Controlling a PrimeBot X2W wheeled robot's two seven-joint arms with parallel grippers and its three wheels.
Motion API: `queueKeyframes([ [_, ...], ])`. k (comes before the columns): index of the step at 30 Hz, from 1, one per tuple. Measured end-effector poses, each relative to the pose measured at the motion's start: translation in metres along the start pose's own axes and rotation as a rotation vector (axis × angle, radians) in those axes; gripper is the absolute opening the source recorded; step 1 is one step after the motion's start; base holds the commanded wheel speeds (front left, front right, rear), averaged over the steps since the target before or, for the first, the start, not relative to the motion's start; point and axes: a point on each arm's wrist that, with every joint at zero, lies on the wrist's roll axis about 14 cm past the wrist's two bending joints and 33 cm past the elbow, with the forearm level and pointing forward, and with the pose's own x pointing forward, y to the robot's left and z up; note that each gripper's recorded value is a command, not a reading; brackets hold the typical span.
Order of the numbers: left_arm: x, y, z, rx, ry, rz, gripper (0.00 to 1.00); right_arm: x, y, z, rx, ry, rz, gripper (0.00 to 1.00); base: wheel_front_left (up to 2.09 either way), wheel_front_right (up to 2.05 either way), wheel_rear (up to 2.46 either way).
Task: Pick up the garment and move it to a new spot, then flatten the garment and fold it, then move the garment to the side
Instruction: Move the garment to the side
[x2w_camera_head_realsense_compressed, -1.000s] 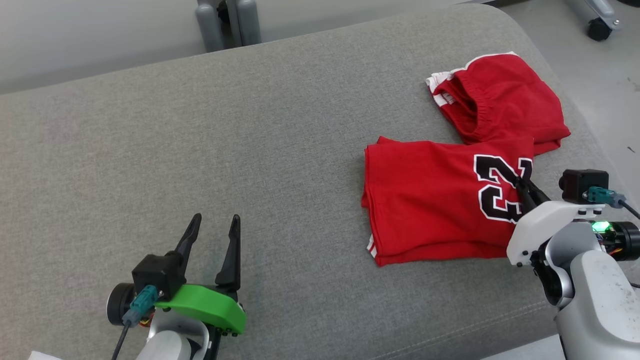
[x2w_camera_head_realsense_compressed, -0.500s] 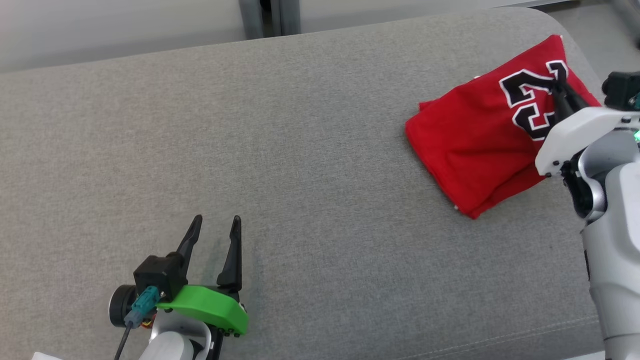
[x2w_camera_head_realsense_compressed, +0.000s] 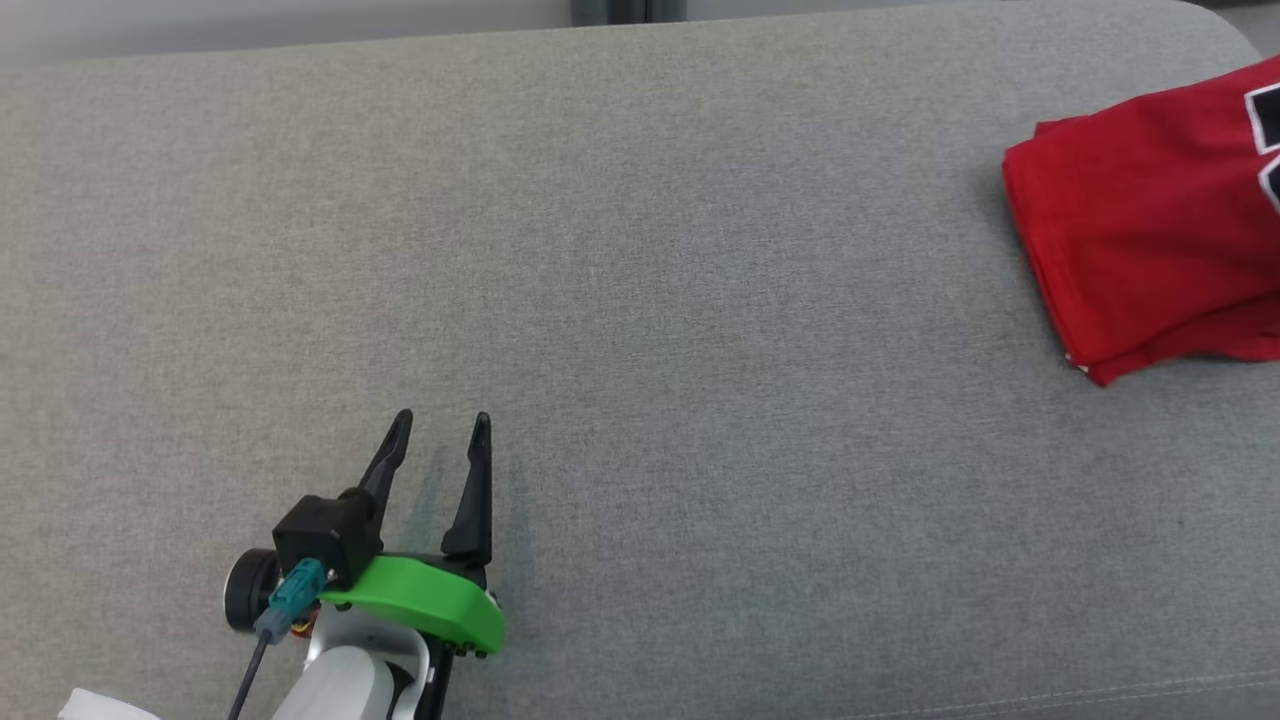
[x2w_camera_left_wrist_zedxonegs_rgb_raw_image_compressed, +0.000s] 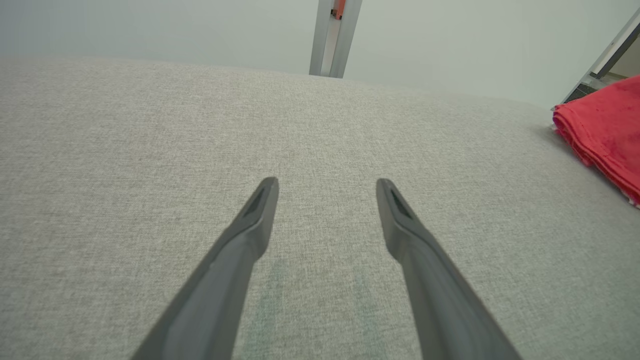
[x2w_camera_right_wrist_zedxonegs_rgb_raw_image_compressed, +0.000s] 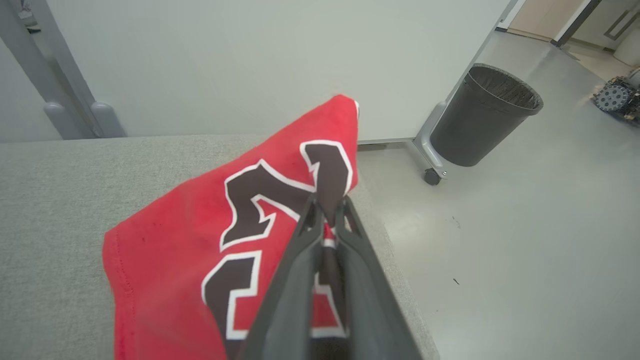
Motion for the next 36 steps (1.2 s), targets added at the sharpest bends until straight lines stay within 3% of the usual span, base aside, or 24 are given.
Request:
queueKeyframes([
  [6, 0.003, 0.002, -0.004, 0.002, 0.015, -0.002, 1.0, 0.011, -0.033, -0.013, -0.022, 0.07, -0.071, 0.0, 0.0, 0.0, 0.0],
  [7, 0.003, 0.003, -0.007, 0.003, 0.023, -0.001, 1.0, 0.013, -0.036, -0.018, -0.021, 0.082, -0.082, 0.07, 0.0, 0.0, 0.0],
  [8, 0.003, 0.005, -0.009, 0.005, 0.032, 0.002, 1.0, 0.016, -0.041, -0.02, -0.012, 0.083, -0.098, 0.42, 0.0, 0.0, 0.0],
  [9, 0.003, 0.006, -0.011, 0.005, 0.037, 0.003, 1.0, 0.018, -0.045, -0.02, -0.008, 0.072, -0.113, 1.0, 0.0, 0.0, 0.0],
  [12, 0.006, 0.01, -0.015, 0.007, 0.05, 0.009, 1.0, 0.025, -0.049, -0.024, -0.021, 0.051, -0.147, 1.0, 0.0, 0.0, 0.0],
  [18, 0.006, 0.016, -0.016, 0.015, 0.057, 0.022, 1.0, 0.032, -0.013, -0.041, 0.015, 0.058, -0.095, 1.0, 0.0, 0.0, 0.0],
  [28, 0.006, 0.018, 0.007, 0.015, -0.009, 0.031, 1.0, 0.022, 0.016, 0.008, 0.032, -0.135, -0.017, 1.0, 0.0, 0.0, 0.0],
  [36, -0.002, 0.023, 0.036, -0.01, -0.098, 0.081, 1.0, -0.011, 0.072, 0.048, 0.134, -0.321, 0.112, 1.0, 0.0, 0.0, 0.0],
])
